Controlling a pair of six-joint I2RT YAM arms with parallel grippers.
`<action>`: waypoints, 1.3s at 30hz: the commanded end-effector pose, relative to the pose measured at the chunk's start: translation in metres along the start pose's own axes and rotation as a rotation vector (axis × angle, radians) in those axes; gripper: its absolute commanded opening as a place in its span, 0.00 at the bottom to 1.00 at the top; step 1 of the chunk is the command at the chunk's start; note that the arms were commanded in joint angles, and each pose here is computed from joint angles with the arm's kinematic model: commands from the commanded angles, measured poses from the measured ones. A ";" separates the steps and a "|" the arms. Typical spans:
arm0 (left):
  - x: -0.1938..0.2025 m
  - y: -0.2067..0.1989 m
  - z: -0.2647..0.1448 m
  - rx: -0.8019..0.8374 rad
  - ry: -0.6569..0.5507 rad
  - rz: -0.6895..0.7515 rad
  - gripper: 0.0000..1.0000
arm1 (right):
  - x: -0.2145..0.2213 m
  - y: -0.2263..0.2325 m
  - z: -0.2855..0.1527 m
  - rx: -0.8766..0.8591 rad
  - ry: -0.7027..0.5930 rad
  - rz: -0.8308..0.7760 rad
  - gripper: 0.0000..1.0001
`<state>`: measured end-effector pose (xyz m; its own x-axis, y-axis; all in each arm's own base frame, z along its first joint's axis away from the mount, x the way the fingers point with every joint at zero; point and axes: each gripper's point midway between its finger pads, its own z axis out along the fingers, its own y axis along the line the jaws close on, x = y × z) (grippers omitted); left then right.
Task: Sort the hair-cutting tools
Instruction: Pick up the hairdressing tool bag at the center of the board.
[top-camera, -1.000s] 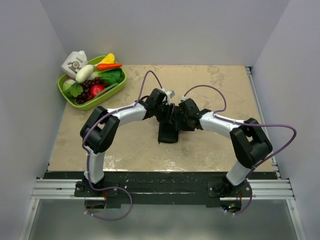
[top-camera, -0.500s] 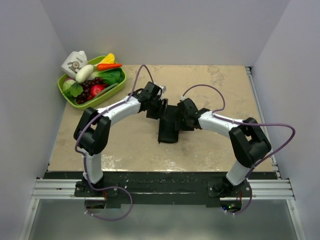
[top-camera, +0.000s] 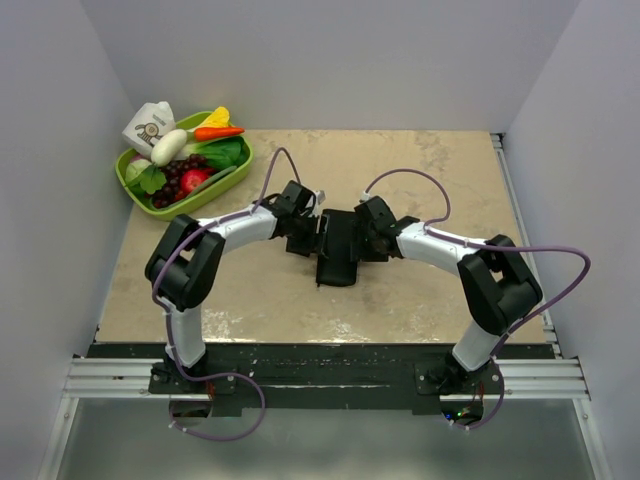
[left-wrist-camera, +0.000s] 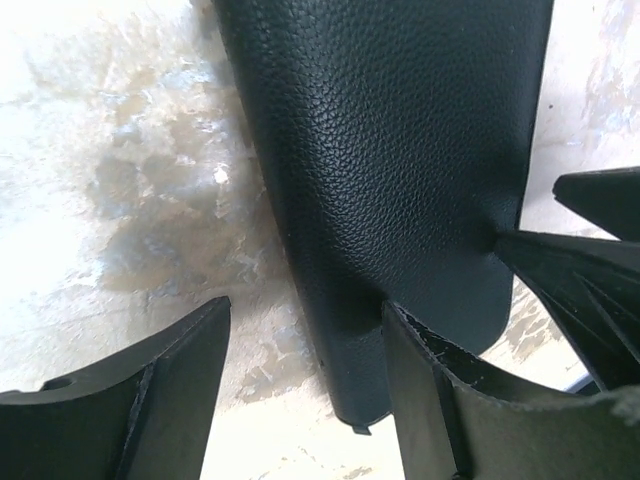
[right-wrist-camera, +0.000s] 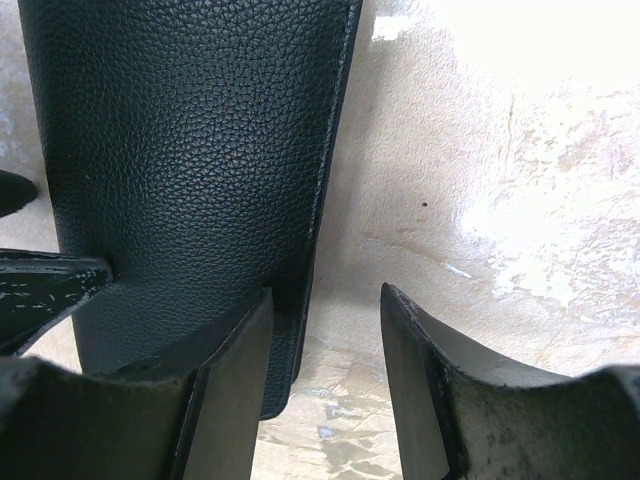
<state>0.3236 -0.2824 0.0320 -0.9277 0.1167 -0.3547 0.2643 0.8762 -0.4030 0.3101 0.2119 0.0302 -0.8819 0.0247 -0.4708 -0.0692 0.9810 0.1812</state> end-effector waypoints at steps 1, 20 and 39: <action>-0.012 -0.013 0.003 0.093 -0.058 0.017 0.67 | 0.029 -0.024 0.013 0.112 0.088 -0.015 0.51; 0.019 -0.021 0.032 0.321 -0.036 0.011 0.68 | 0.066 -0.041 0.014 0.149 0.181 -0.003 0.50; 0.044 -0.012 0.049 0.559 0.009 -0.044 0.67 | 0.096 -0.061 0.000 0.177 0.246 0.001 0.50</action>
<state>0.3296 -0.3140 0.0359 -0.8877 0.0369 -0.4590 0.4235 0.4569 -0.7822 0.3023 0.2038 0.0257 -0.8702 0.0828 -0.4857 -0.0236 0.9776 0.2090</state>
